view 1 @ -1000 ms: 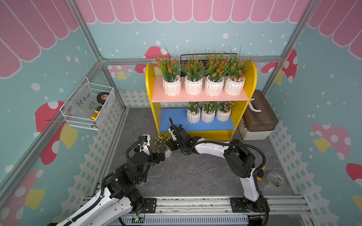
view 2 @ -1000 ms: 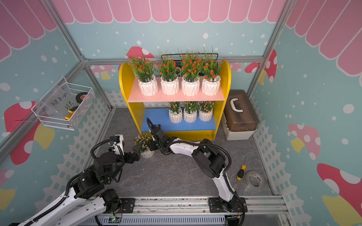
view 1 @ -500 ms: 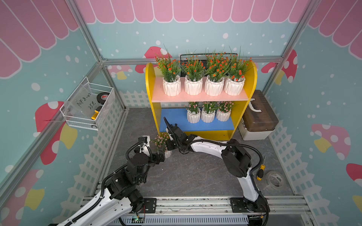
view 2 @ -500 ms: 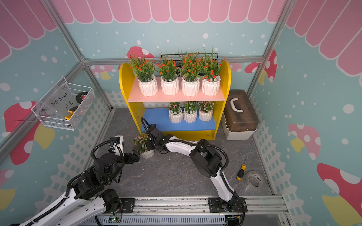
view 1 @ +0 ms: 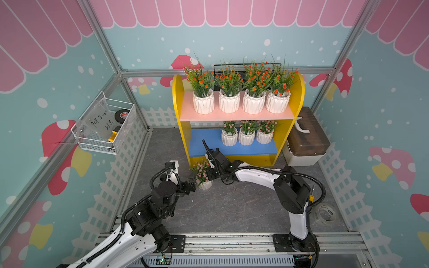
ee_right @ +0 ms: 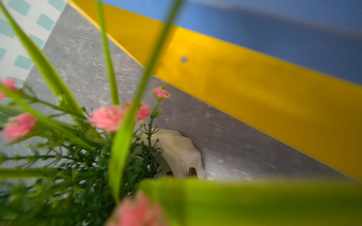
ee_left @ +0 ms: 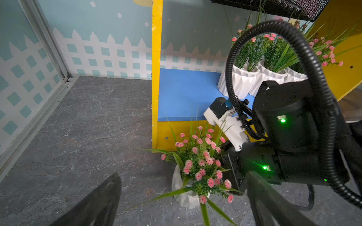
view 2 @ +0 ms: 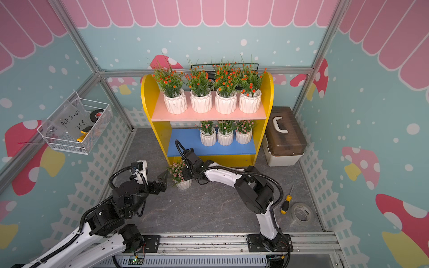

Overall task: Place the baby's breath potted plants on the rack by color
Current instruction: Pick up the baby's breath potted plant from the center of the board, then place the baby's breath potted plant on the rack.

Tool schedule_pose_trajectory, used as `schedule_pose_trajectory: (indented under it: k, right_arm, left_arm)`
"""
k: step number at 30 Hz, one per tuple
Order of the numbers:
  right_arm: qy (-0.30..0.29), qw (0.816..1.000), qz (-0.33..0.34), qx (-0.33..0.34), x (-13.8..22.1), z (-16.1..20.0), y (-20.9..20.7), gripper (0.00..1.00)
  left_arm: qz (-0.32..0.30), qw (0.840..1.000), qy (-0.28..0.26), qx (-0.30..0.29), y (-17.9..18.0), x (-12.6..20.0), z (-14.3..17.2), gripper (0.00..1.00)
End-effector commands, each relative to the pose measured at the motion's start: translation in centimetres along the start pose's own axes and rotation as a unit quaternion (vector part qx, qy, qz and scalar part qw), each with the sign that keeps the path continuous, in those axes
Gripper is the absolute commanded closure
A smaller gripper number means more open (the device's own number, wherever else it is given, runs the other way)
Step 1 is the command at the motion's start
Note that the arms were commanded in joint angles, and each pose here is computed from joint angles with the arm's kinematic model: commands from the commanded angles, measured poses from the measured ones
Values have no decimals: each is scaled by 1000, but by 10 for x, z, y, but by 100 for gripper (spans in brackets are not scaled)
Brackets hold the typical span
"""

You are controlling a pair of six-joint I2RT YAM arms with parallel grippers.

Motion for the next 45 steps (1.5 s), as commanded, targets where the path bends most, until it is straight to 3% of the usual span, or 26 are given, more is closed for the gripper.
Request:
schedule_pose_trajectory:
  k: [1, 19, 36, 45]
  right_arm:
    - [10, 999, 41, 2, 14, 9, -27, 98]
    - [-7, 995, 62, -80, 96, 54, -130, 99]
    - [-17, 995, -22, -95, 116, 29, -133, 100]
    - [-22, 994, -41, -97, 123, 19, -134, 100]
  left_arm:
    - [25, 1000, -5, 1, -8, -5, 3, 3]
    - [161, 987, -14, -22, -57, -47, 25, 2]
    - [199, 980, 2, -17, -71, -64, 71, 1]
    - [212, 976, 27, -51, -88, -78, 88, 1]
Point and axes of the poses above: each gripper's point midway between its finger pads, its own x axis back along the fingers, its own y axis along the line the jaws close on, z = x × y, the point moved 8 cm from there along x, back along the fingers, and after that the axes turned 11 degrees about -x, right-handed, at the moved point
